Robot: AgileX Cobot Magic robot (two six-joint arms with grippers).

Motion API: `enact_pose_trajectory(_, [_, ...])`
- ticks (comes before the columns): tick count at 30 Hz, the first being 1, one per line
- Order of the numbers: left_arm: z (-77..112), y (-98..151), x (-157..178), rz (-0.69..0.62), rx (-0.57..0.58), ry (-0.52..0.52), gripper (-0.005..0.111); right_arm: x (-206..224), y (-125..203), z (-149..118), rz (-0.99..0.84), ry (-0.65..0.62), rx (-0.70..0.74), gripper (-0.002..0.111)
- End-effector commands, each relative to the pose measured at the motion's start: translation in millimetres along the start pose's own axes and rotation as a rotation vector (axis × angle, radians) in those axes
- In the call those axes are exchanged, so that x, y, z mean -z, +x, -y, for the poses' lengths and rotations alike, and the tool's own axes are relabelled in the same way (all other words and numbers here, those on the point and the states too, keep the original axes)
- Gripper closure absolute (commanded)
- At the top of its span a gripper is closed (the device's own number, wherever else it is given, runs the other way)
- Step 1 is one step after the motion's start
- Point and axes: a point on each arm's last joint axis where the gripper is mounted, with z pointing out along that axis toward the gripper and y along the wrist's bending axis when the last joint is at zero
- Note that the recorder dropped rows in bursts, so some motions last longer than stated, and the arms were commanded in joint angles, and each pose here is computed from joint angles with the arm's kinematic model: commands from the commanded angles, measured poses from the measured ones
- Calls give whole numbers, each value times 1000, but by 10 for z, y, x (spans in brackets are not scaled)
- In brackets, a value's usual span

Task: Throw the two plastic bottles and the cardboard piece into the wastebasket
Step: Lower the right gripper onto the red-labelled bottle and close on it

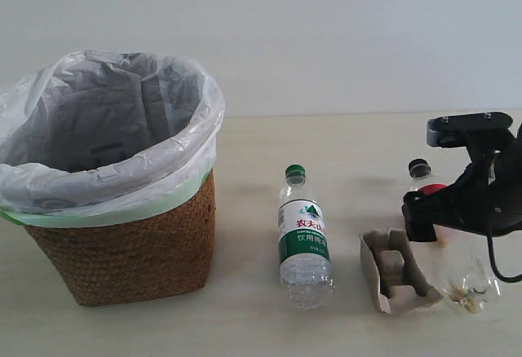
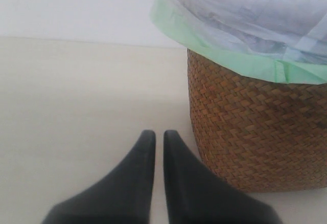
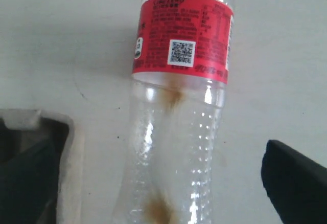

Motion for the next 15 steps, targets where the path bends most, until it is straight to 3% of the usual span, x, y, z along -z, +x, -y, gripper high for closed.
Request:
enact_pose_trajectory(1, [-3, 6, -1, 2, 8, -4, 101, -23, 18, 5, -8, 4, -20, 6])
enact_pose_trajectory(15, [-3, 6, -1, 2, 8, -4, 101, -434, 106, -37, -60, -5, -63, 6])
